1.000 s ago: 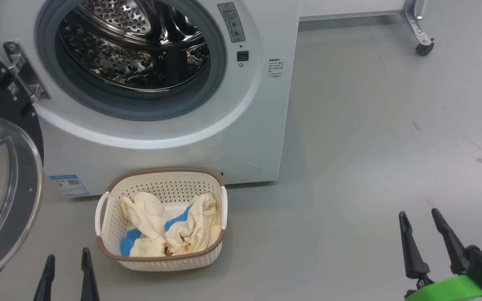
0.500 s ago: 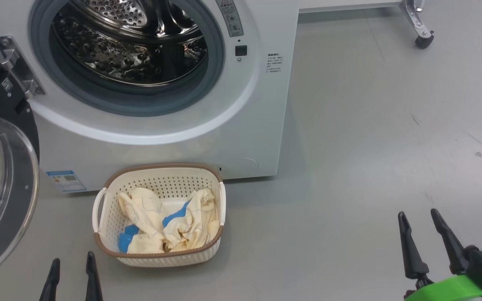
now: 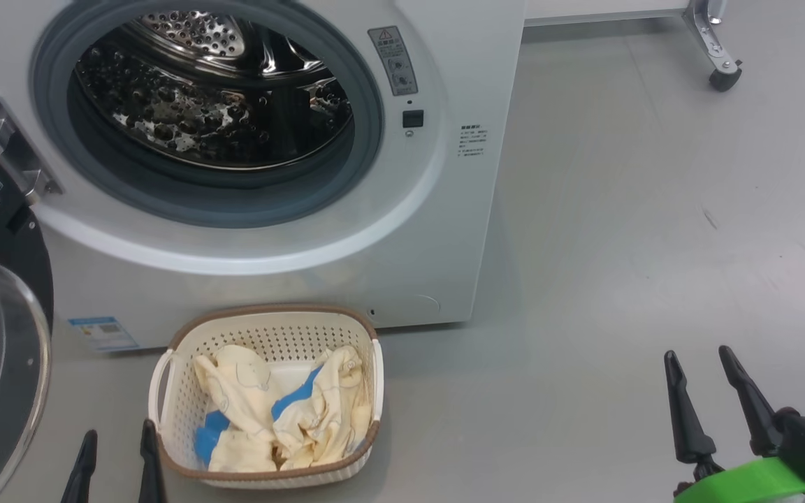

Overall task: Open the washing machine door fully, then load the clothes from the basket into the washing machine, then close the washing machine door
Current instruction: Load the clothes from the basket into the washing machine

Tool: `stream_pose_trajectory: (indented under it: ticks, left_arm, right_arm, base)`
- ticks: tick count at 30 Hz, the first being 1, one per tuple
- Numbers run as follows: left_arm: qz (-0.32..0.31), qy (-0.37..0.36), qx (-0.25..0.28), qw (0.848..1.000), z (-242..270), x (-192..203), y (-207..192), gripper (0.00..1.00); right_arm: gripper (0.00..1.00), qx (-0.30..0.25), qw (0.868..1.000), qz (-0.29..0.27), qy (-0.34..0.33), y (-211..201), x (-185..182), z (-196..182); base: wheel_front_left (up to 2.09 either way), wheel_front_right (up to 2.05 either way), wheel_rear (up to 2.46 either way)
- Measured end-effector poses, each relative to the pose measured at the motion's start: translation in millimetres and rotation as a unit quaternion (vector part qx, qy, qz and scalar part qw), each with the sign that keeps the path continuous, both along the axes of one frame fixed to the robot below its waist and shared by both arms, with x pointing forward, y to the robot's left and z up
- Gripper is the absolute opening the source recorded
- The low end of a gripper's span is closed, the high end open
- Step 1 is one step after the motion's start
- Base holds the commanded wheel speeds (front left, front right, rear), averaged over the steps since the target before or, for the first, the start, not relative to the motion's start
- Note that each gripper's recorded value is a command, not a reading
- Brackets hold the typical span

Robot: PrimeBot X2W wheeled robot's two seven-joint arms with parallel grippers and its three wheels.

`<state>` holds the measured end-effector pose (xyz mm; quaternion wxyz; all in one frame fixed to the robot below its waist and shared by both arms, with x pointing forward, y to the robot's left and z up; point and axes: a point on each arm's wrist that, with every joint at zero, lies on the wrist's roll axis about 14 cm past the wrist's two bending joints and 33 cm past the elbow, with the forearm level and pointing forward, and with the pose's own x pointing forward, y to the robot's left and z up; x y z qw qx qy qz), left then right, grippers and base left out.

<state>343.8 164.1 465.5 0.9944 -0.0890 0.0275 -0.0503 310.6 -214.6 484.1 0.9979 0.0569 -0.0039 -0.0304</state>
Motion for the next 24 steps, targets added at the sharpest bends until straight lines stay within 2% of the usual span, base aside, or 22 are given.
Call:
stream_pose_trajectory:
  ticks: [8,24]
  left_arm:
    - [0.003,-0.003,0.0,1.0,1.7,3.2,1.4,1.0]
    - [0.0,0.005,0.001,1.0,-3.7,3.1,-0.4,1.0]
  right_arm:
    - [1.0,0.001,1.0,0.003,0.0,1.5,3.4,-0.2]
    - [1.0,0.007,1.0,0.009,0.007,6.9,8.2,-4.7]
  base:
    - [0.86,-0.86,0.0]
    - [0.03,-0.03,0.0]
